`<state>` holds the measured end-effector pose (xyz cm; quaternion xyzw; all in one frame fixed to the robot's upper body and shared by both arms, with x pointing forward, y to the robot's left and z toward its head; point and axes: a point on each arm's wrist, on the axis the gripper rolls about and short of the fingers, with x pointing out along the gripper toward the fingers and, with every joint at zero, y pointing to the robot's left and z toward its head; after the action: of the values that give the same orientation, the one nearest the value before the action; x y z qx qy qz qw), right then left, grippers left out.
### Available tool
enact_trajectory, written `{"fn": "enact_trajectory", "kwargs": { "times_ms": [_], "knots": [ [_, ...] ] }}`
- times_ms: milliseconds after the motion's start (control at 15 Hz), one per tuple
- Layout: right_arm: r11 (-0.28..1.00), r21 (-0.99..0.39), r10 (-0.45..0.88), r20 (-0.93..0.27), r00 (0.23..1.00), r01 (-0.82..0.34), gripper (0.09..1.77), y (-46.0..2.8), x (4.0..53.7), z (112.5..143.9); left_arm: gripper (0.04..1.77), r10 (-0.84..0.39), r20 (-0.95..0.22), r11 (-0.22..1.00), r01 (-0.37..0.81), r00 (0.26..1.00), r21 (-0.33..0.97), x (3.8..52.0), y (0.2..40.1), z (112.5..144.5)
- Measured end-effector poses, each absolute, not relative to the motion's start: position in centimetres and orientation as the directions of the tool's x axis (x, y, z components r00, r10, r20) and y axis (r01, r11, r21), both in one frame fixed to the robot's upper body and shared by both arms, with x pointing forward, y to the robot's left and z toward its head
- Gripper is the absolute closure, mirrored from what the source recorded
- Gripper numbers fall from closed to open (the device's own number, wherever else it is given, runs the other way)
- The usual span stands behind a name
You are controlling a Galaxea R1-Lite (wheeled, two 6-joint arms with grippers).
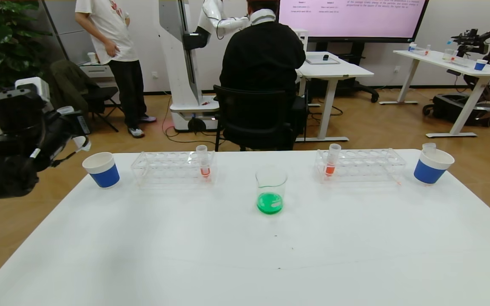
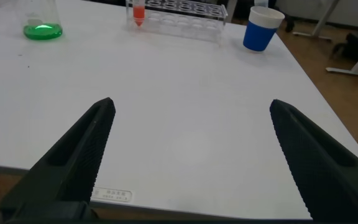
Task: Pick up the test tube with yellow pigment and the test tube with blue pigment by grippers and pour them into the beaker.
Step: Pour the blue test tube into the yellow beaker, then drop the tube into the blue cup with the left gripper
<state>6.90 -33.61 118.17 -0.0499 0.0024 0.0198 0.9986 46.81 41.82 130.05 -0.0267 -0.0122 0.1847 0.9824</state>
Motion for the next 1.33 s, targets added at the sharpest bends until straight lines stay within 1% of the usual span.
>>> {"fn": "enact_trajectory", "kwargs": {
  "times_ms": [200,467,733,867,1333],
  "knots": [
    [0.994,-0.1,0.039,-0.007,0.999,-0.039,0.12,-33.6,6.9,118.2,1.31,0.388,-0.015,0.919,-0.389,0.921,-0.06,46.6,43.3,129.0],
    [0.994,-0.1,0.039,-0.007,0.999,-0.039,0.12,-33.6,6.9,118.2,1.31,0.366,-0.025,0.929,-0.366,0.93,-0.054,47.2,43.0,128.5],
    [0.994,-0.1,0.039,-0.007,0.999,-0.039,0.12,-33.6,6.9,118.2,1.31,0.359,-0.003,0.933,-0.359,0.933,-0.031,48.2,42.9,127.7],
    [0.994,-0.1,0.039,-0.006,0.999,-0.04,0.12,-33.6,6.9,118.2,1.31,0.36,0.013,0.933,-0.36,0.933,-0.023,48.6,43.1,126.8],
    [0.994,-0.1,0.04,-0.006,0.999,-0.041,0.12,-33.6,6.9,118.2,1.31,0.364,-0.013,0.931,-0.365,0.931,-0.022,49.8,43.5,122.0]
  ]
}}
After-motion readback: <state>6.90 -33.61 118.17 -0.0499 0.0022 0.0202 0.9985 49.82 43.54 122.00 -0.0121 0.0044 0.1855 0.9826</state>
